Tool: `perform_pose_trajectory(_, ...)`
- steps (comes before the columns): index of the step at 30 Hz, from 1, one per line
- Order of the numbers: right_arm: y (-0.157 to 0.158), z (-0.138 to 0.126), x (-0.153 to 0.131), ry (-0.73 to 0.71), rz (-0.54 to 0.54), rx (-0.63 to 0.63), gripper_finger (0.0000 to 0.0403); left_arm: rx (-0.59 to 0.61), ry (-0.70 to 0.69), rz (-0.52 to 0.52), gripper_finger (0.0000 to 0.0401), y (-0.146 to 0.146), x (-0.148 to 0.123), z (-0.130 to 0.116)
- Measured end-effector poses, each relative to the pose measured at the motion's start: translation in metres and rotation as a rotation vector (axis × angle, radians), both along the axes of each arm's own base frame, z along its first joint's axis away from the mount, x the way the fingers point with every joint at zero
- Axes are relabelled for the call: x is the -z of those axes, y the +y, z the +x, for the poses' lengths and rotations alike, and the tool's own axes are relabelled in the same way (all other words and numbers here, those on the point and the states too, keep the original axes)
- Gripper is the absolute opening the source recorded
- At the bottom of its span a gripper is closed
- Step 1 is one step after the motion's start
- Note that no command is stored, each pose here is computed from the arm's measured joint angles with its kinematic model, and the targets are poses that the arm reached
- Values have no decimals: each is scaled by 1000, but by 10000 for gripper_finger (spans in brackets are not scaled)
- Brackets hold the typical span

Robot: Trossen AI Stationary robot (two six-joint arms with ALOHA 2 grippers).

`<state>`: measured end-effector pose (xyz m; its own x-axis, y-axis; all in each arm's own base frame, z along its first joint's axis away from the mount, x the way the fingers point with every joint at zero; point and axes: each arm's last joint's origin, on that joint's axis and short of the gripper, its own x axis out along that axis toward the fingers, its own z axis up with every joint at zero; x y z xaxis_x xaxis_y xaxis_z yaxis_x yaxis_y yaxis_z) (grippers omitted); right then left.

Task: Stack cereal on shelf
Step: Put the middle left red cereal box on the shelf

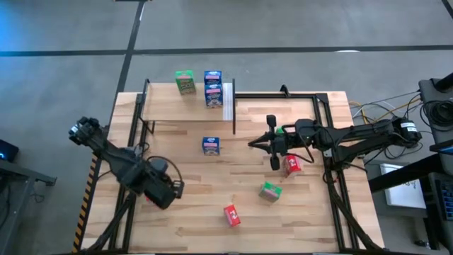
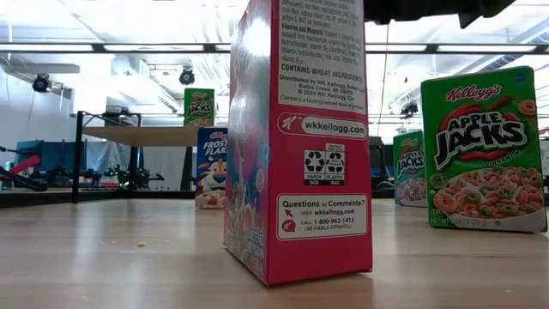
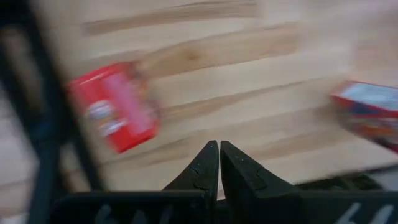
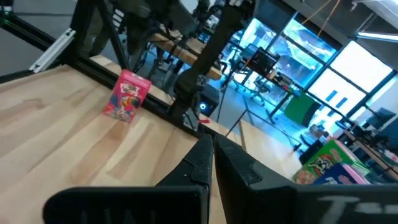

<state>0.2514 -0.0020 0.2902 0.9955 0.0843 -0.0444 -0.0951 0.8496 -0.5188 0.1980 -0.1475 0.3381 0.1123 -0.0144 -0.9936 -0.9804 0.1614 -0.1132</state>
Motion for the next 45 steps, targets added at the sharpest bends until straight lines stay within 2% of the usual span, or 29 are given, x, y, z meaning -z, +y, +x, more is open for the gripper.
perform_pose_trajectory(8,-3,0,0,3,26,13,9,-98,47,42,2,-26,3,-23)
perform_pose_trajectory(11,-3,0,0,7,27,13,9,-147,41,56,19,-28,6,-26)
perform_pose_trajectory(15,-3,0,1,9,30,13,9,-161,62,82,68,-28,14,-27)
perform_pose_trajectory(23,-3,0,1,13,36,13,9,-174,119,138,213,-25,34,-30)
perform_pose_trajectory(27,-3,0,1,14,35,13,9,-175,142,166,256,-23,43,-32)
perform_pose_trajectory(31,-3,0,1,14,35,13,9,-176,165,192,263,-21,53,-34)
perform_pose_trajectory(45,-3,0,1,15,34,13,9,-179,218,232,239,-17,83,-39)
